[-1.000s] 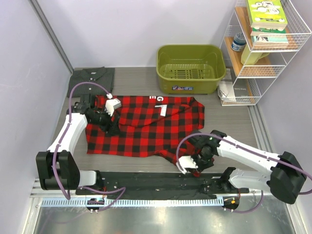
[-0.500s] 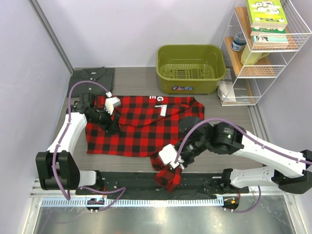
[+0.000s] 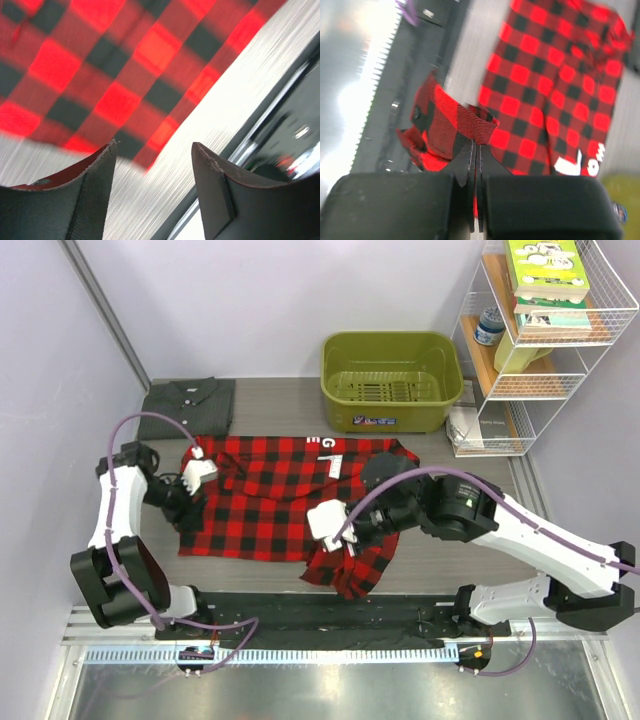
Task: Fold and stack the long sleeve shirts
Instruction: Fold the shirt
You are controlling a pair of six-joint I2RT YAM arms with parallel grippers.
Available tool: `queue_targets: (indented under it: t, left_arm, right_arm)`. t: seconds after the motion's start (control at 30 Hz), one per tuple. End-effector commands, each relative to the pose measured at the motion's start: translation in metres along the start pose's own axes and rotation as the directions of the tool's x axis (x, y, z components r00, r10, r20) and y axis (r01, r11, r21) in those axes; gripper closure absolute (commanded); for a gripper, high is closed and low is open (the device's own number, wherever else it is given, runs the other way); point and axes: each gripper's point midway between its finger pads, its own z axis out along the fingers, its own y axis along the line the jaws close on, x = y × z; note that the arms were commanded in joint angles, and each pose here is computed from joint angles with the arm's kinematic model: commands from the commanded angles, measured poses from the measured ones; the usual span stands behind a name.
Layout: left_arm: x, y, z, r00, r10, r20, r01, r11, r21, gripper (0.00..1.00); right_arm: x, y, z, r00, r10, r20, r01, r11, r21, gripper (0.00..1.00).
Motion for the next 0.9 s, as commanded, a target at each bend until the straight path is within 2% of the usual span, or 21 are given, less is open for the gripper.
queue_targets:
  t: [0.0,0.1,0.27,0.4,0.5,0.6,0.73,0.87]
  left_arm:
    - [0.049,-0.010,-0.013,0.970,0.188,-0.151,-0.176,0.980,0.091,0.40]
    - [0.066,0.000,-0.005,0.948,0.250,-0.199,-0.242,0.968,0.063,0.45]
    - [0.081,0.005,0.009,0.935,0.274,-0.224,-0.258,0.961,0.098,0.49]
    - [0.089,0.011,0.012,0.925,0.286,-0.251,-0.260,0.956,0.133,0.46]
    - [0.062,0.019,0.007,0.951,0.264,-0.164,-0.252,0.963,0.091,0.43]
    - [0.054,0.019,0.008,0.966,0.220,-0.136,-0.204,0.972,0.117,0.38]
    - [0.071,0.011,0.011,0.956,0.231,-0.180,-0.201,0.965,0.167,0.38]
    - [0.086,0.005,0.019,0.927,0.317,-0.199,-0.289,0.944,0.157,0.41]
  right_arm:
    - [0.010,-0.046,-0.011,0.997,0.054,-0.060,-0.044,0.986,0.163,0.99]
    - [0.025,-0.073,-0.010,0.988,0.121,-0.091,-0.100,0.972,0.214,0.99]
    - [0.048,-0.103,-0.012,0.979,0.162,-0.122,-0.126,0.958,0.259,0.99]
    - [0.058,-0.122,-0.012,0.978,0.160,-0.130,-0.121,0.956,0.266,0.99]
    - [0.063,-0.132,-0.004,0.980,0.155,-0.127,-0.118,0.959,0.259,0.99]
    - [0.070,-0.134,0.010,0.979,0.155,-0.135,-0.122,0.966,0.229,0.99]
    - [0.073,-0.142,0.021,0.976,0.179,-0.127,-0.146,0.961,0.234,0.99]
    - [0.062,-0.158,0.020,0.976,0.191,-0.106,-0.157,0.950,0.271,0.99]
